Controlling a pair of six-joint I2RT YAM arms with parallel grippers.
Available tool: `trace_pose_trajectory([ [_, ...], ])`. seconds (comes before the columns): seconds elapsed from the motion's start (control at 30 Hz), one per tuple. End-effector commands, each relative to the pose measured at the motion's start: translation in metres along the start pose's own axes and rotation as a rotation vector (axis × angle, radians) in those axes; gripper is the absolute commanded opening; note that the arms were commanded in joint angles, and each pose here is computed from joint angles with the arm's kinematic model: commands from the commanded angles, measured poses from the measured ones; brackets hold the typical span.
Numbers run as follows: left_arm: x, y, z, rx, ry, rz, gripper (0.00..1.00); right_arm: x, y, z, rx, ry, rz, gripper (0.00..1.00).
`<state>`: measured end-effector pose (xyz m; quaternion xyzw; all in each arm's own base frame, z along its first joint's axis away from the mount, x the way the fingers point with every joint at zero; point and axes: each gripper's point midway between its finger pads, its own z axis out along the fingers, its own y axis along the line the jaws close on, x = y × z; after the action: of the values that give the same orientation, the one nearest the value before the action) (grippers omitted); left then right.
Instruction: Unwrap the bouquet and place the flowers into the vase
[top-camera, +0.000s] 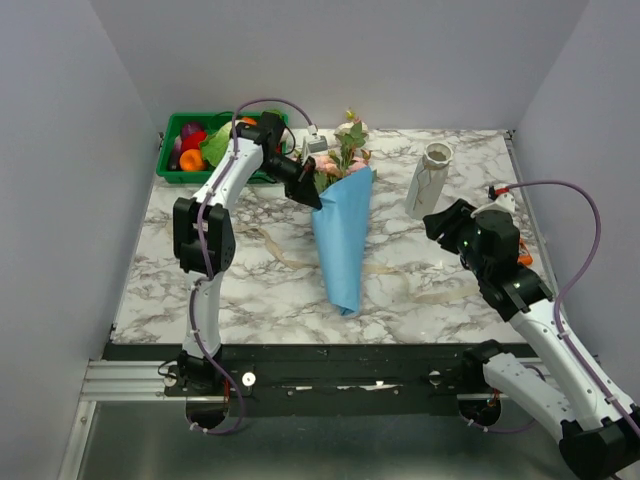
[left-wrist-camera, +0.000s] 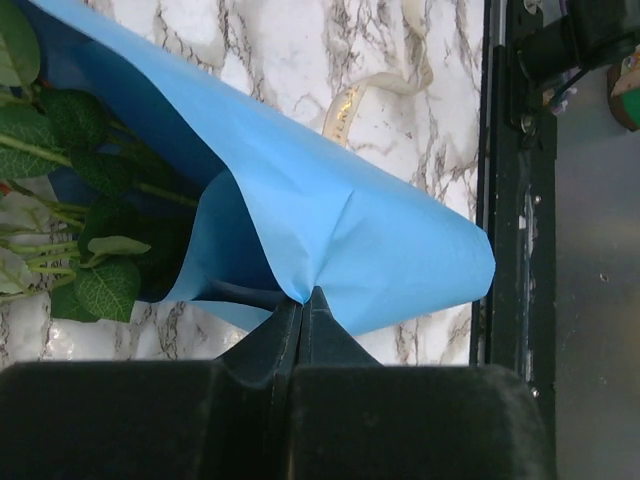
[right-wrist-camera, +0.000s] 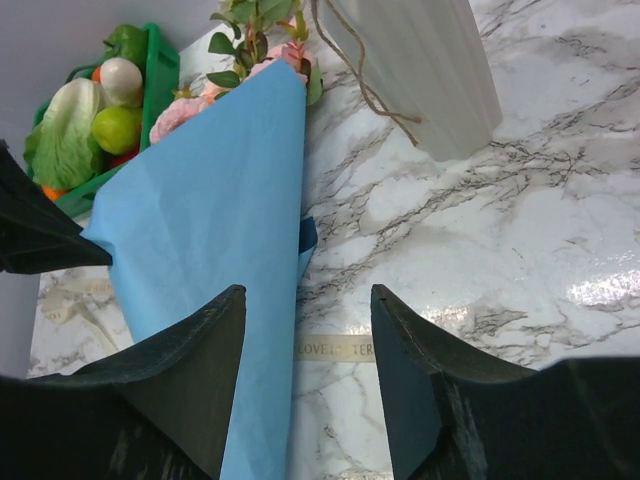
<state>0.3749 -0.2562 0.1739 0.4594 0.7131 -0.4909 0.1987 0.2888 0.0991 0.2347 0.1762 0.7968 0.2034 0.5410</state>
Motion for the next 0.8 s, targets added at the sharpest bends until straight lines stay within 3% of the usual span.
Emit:
trace_pose_trajectory([
  [0.0, -0.042, -0.035, -0.003, -0.083, -0.012, 0.023, 0.12, 0.003, 0.004, -0.003, -0.028, 0.003, 0.014, 0.61],
  [0.07, -0.054, -0.042, -0.004, -0.126, -0.023, -0.044, 0.23, 0.004, 0.003, -0.003, -0.027, 0.005, 0.017, 0.62],
  [0.17, -0.064, -0.055, -0.002, -0.14, -0.032, -0.059, 0.67, 0.006, 0.003, -0.003, -0.026, 0.008, 0.021, 0.68],
  [0.2, -0.068, -0.054, -0.003, -0.171, -0.039, -0.048, 0.98, 0.006, 0.001, -0.003, -0.023, 0.007, 0.022, 0.73],
  [0.47, -0.028, -0.024, -0.016, -0.22, -0.031, -0.063, 0.99, 0.006, 0.0, -0.007, -0.027, -0.003, 0.01, 0.78],
  [0.67, 0.016, 0.004, -0.011, -0.179, -0.05, 0.016, 0.99, 0.006, 0.001, -0.007, -0.033, 0.001, 0.002, 0.78],
  [0.77, 0.019, 0.016, -0.006, -0.178, -0.101, 0.08, 0.99, 0.006, 0.001, -0.008, -0.038, 0.0, -0.003, 0.78],
])
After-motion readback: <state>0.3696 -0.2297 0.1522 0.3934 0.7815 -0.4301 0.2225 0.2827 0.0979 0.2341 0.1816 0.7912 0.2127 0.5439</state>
